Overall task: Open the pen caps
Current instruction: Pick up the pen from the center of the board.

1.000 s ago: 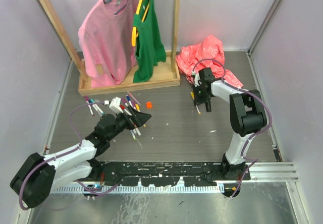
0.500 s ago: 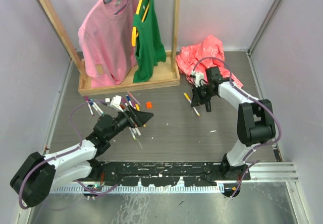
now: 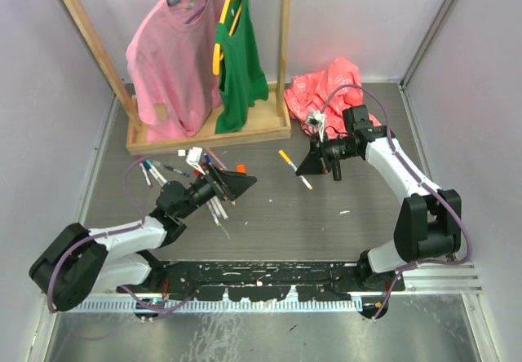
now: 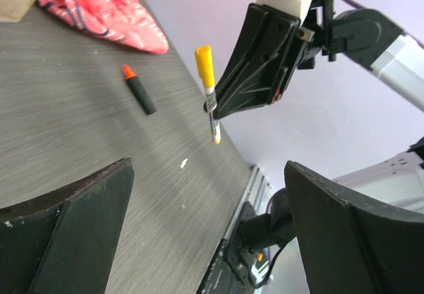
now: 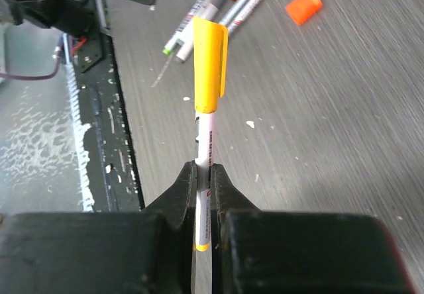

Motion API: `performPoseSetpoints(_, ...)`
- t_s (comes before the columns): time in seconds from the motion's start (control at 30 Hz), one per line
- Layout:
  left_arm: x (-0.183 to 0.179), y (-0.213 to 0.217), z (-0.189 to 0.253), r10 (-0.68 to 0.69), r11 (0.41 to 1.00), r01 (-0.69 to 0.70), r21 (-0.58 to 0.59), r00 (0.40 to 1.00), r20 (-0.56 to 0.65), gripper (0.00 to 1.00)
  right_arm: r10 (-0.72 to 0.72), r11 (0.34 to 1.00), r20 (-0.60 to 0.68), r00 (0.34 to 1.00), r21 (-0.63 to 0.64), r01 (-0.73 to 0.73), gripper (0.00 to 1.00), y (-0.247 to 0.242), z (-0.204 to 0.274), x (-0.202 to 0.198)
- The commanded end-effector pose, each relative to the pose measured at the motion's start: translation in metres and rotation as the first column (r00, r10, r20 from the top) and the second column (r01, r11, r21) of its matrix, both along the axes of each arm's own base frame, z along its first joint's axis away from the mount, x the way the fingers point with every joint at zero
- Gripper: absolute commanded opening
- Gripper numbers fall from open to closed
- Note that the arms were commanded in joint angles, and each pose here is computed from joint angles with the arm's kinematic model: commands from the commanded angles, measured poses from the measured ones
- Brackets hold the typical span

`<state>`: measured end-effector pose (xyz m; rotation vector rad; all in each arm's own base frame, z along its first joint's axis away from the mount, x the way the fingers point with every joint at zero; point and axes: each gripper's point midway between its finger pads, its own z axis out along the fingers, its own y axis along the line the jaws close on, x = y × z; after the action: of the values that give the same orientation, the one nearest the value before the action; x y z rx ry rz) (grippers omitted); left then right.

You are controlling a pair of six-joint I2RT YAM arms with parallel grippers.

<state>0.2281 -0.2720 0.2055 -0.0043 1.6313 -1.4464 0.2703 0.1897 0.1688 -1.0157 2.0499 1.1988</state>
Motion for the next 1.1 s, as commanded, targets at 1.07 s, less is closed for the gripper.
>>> performPoseSetpoints(1.07, 0.053, -0.074, 0.035, 0.397, 0.918, -0.381, 0.112, 0.879, -0.264, 0.75, 0.070, 0.997, 0.233, 0.970, -0.051, -0.060, 0.01, 0.028, 0.025, -0.011)
